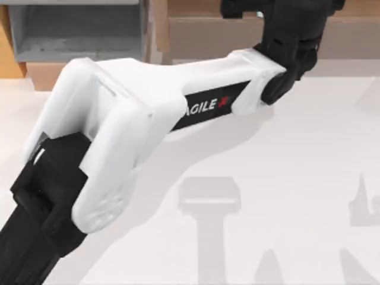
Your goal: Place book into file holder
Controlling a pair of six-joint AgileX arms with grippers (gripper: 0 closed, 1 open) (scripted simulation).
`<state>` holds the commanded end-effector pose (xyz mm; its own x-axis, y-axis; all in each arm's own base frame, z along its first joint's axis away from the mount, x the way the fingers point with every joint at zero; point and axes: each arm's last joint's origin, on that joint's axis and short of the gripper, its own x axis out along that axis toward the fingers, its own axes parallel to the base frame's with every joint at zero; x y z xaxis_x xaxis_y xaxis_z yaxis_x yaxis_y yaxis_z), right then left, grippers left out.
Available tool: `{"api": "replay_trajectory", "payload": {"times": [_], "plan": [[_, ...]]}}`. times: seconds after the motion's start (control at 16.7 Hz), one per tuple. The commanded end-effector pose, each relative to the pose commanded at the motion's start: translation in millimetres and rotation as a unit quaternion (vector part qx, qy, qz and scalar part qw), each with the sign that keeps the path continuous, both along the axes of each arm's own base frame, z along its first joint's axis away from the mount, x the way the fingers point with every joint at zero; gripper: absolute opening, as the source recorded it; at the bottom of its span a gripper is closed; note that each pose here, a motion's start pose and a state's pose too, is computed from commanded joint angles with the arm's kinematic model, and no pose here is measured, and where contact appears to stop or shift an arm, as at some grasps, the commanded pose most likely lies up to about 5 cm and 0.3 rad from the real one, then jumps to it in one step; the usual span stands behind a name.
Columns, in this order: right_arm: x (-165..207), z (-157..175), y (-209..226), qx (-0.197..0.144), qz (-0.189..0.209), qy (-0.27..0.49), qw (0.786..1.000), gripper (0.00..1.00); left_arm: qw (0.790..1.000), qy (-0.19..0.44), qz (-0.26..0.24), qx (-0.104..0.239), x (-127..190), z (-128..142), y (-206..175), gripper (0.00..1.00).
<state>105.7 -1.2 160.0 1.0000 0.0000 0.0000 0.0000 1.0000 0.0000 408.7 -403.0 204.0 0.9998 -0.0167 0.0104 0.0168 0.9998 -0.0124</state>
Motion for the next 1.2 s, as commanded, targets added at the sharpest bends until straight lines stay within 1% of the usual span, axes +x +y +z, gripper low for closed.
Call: {"api": "replay_trajectory", "payload": {"times": [0.36,0.66,1.2], "plan": [[0,0,0,0.000,0.000,0.000,1.000,1.00,1.000,0.000,0.000,0.000,16,0,-2,1.00],[0,0,0,0.000,0.000,0.000,1.000,1.00,1.000,0.000,0.000,0.000,17,0,-2,1.00],[0,0,0,0.000,0.000,0.000,1.000,1.00,1.000,0.000,0.000,0.000,17,0,-2,0.32]]}}
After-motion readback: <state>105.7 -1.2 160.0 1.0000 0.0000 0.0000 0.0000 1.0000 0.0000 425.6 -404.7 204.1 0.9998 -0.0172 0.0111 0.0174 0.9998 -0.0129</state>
